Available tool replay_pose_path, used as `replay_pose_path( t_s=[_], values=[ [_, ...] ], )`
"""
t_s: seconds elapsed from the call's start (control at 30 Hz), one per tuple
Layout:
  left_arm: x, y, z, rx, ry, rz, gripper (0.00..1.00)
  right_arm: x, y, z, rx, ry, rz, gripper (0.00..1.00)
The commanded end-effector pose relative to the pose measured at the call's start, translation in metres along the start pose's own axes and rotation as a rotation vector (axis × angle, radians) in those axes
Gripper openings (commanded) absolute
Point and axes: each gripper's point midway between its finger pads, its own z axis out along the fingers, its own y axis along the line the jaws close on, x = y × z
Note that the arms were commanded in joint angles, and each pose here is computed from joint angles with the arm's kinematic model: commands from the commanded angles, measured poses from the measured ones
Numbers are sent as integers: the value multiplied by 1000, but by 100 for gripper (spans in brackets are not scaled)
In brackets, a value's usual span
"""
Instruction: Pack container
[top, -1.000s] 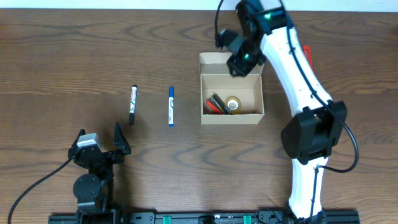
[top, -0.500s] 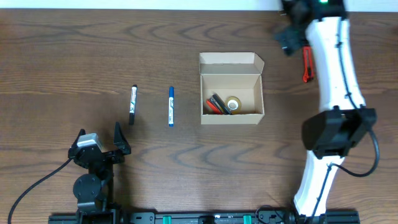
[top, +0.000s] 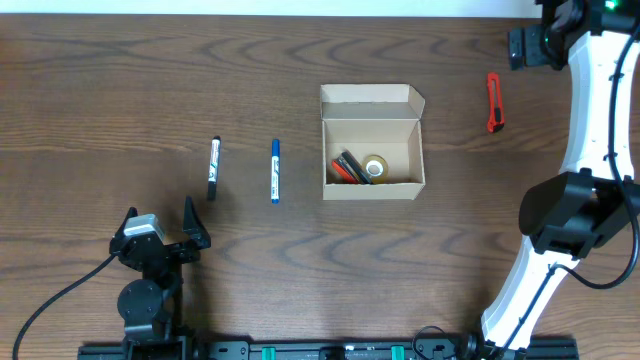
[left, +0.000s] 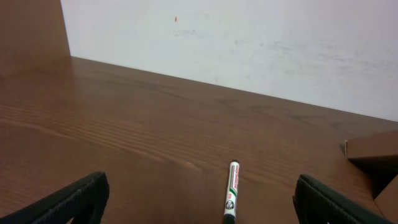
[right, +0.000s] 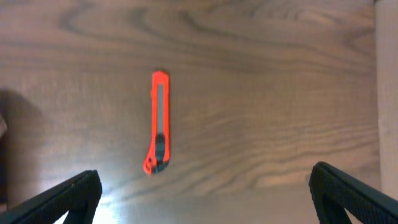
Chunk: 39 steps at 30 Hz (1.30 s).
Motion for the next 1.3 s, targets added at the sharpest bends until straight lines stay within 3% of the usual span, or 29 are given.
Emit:
replay_pose_path(
  t_s=[0.0, 0.43, 0.77, 0.9, 1.27],
  values=[
    [18, 3, 0, -8, 58, 3, 95, -10, 6, 4, -57, -38, 14, 99],
    [18, 3, 0, -8, 58, 3, 95, 1, 19, 60, -125, 25, 80, 93],
    [18, 3, 0, -8, 58, 3, 95, 8, 8, 66, -113, 45, 98, 92],
    [18, 3, 0, -8, 58, 3, 95, 13, 10, 70, -142, 62, 106, 99],
    [18, 3, 0, -8, 58, 3, 95, -3, 17, 60, -175, 14, 165, 94]
  ],
)
